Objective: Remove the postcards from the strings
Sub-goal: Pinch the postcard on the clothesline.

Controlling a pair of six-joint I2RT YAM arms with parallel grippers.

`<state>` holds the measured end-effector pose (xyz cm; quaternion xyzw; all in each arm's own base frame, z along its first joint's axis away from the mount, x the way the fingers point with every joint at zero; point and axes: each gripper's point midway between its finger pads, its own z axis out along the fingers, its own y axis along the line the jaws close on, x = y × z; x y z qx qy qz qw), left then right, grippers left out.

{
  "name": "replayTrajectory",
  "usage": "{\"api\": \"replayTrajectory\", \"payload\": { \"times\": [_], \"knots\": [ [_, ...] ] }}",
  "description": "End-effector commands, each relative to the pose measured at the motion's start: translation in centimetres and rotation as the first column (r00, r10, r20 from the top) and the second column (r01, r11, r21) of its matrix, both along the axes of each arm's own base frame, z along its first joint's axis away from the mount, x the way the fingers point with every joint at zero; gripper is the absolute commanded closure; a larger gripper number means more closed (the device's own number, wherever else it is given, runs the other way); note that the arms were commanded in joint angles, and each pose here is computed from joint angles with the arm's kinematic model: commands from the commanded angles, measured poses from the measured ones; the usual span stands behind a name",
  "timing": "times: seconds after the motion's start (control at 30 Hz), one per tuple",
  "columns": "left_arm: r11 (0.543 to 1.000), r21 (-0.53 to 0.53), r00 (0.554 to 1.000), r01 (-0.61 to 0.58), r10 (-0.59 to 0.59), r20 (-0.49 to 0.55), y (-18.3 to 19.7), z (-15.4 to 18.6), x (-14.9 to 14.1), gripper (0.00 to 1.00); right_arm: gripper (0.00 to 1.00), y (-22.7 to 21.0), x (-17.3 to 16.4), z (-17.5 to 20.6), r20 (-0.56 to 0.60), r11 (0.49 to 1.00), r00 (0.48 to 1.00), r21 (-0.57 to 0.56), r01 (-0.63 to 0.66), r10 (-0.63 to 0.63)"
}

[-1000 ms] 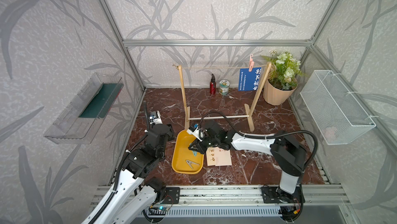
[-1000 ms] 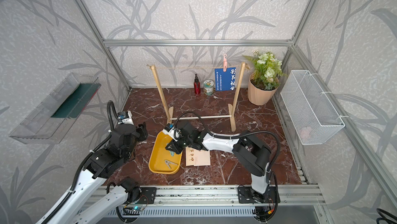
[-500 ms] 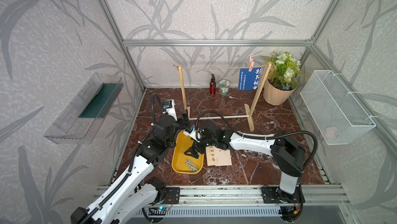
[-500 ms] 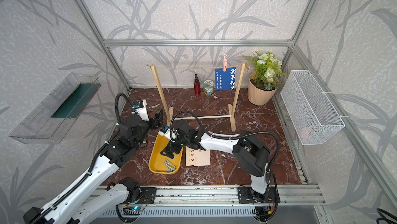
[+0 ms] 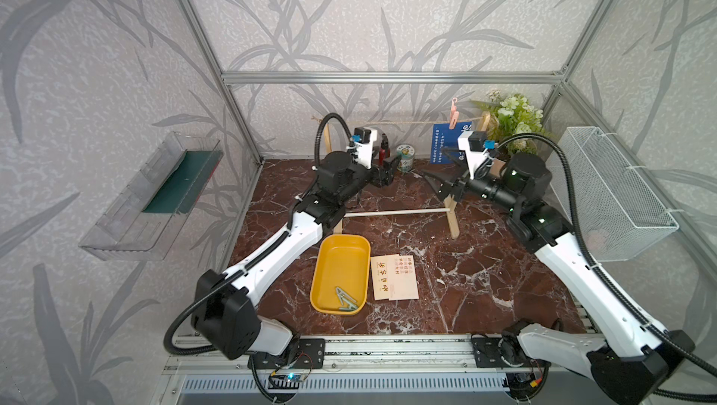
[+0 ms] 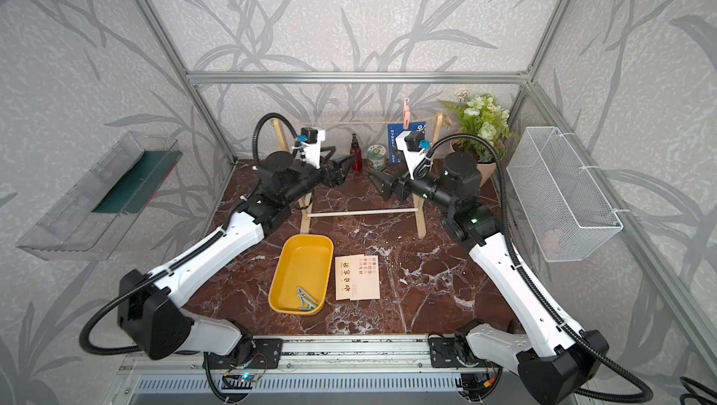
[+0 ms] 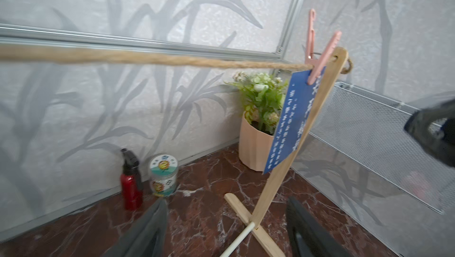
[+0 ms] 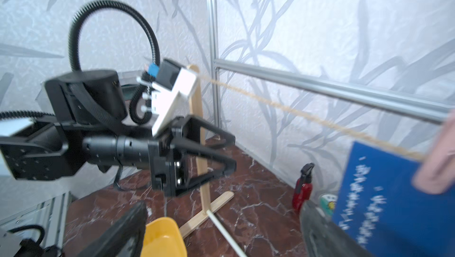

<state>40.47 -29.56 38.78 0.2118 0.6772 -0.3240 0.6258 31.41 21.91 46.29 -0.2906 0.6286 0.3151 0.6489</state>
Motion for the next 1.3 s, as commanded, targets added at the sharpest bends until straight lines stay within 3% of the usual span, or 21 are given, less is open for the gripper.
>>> {"api": "replayTrajectory", "payload": {
  "times": [0.0,0.2,0.33,0.73,0.9,1.1,1.27],
  "knots": [
    [0.981,0.036,0.978,0.19,-0.192,0.08,-4.2,0.7,-0.2,0.24,0.07,-2.1,1.4,2.5,-0.013,0.997,0.998,0.033,0.068,-0.067],
    [0.948,0.065,0.943,0.311,-0.317,0.105,-7.6,0.1,2.3,0.24,0.07,-4.1,4.4,7.8,0.025,0.993,0.995,0.066,0.096,-0.098],
    [0.919,0.068,0.912,0.389,-0.395,0.111,-9.1,0.1,2.5,0.25,0.07,-4.4,5.7,9.5,0.032,0.993,0.994,0.054,0.103,-0.105],
    [0.843,0.036,0.834,0.536,-0.536,0.132,-11.4,0.3,1.5,0.37,0.07,-6.3,11.3,9.8,-0.05,0.999,0.997,0.004,0.053,-0.053],
    [0.831,0.054,0.821,0.554,-0.555,0.133,-11.7,0.5,1.0,0.57,0.08,-5.8,12.1,8.9,-0.074,0.996,0.994,-0.045,-0.08,0.077],
    [0.834,0.066,0.824,0.548,-0.552,0.128,-11.6,0.4,1.0,0.69,0.08,-5.6,12.8,7.6,-0.06,0.978,0.979,-0.062,-0.2,0.196],
    [0.842,0.092,0.833,0.532,-0.54,0.122,-11.3,0.0,1.1,0.87,0.08,-5.7,12.6,6.8,-0.062,0.957,0.958,-0.058,-0.283,0.28]
  ]
}}
